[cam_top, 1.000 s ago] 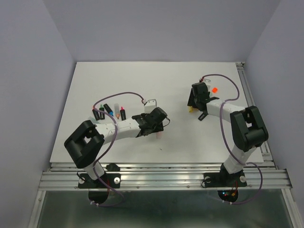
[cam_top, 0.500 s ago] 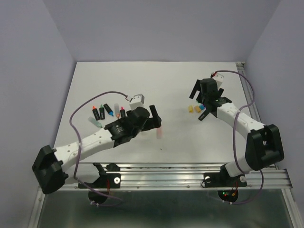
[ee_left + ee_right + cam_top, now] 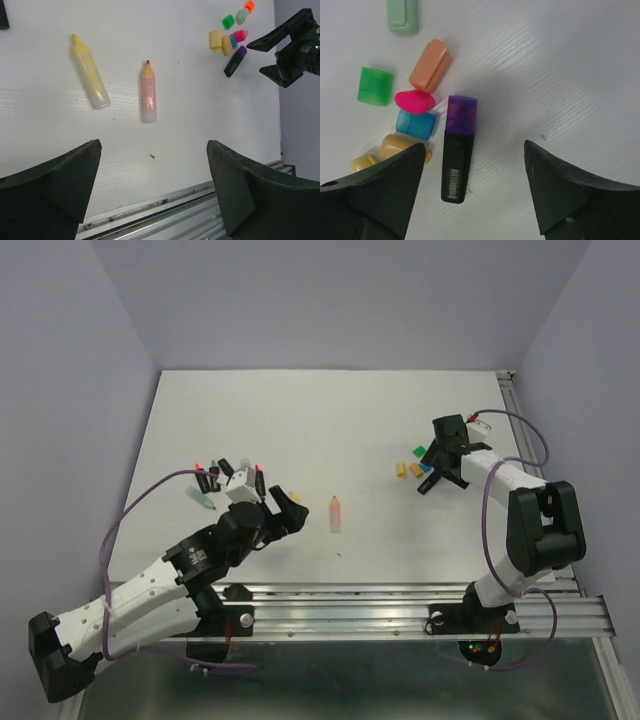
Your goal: Open the pen caps
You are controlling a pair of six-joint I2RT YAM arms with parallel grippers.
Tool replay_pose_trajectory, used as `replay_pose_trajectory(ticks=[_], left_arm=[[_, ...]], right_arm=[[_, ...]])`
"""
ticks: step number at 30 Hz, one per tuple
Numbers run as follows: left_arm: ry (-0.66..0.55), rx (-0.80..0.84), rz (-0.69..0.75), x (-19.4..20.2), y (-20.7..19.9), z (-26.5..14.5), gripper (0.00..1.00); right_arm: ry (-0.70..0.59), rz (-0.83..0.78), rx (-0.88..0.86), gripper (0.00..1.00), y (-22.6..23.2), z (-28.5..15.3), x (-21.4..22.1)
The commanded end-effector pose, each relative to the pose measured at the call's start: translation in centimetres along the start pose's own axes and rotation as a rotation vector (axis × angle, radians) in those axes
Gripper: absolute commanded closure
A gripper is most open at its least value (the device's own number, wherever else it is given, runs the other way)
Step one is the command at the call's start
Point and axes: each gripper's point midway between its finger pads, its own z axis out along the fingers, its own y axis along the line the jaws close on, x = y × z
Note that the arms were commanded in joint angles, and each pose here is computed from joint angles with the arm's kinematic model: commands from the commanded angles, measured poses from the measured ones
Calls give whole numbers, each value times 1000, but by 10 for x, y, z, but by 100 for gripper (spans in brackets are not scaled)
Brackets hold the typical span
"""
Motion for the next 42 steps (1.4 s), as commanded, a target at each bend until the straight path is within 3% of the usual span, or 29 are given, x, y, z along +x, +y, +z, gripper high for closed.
replay_pose_trajectory(ticks=[1,8,18,27,37,42], left_arm=[[2,-21,-31,6,14,-3,1],[-20,-28,-43,-1,15,-9,1],[-20,-38,-51,0,17,-8,1],[-11,-38,-50,3,18,-7,1],[-13,-20,-55,1,15,-11,1],[-6,-2,-42,1,12,-12,1]], right_arm=[[13,38,9,18,7,10,-6],[35,62,23,29,6,28,-4],[38,52,-2,30,17,45,-6],[36,48,17,39,17,54,-7],[33,42,66,57,8,58,-6],[33,25,58,75,8,55,-7]])
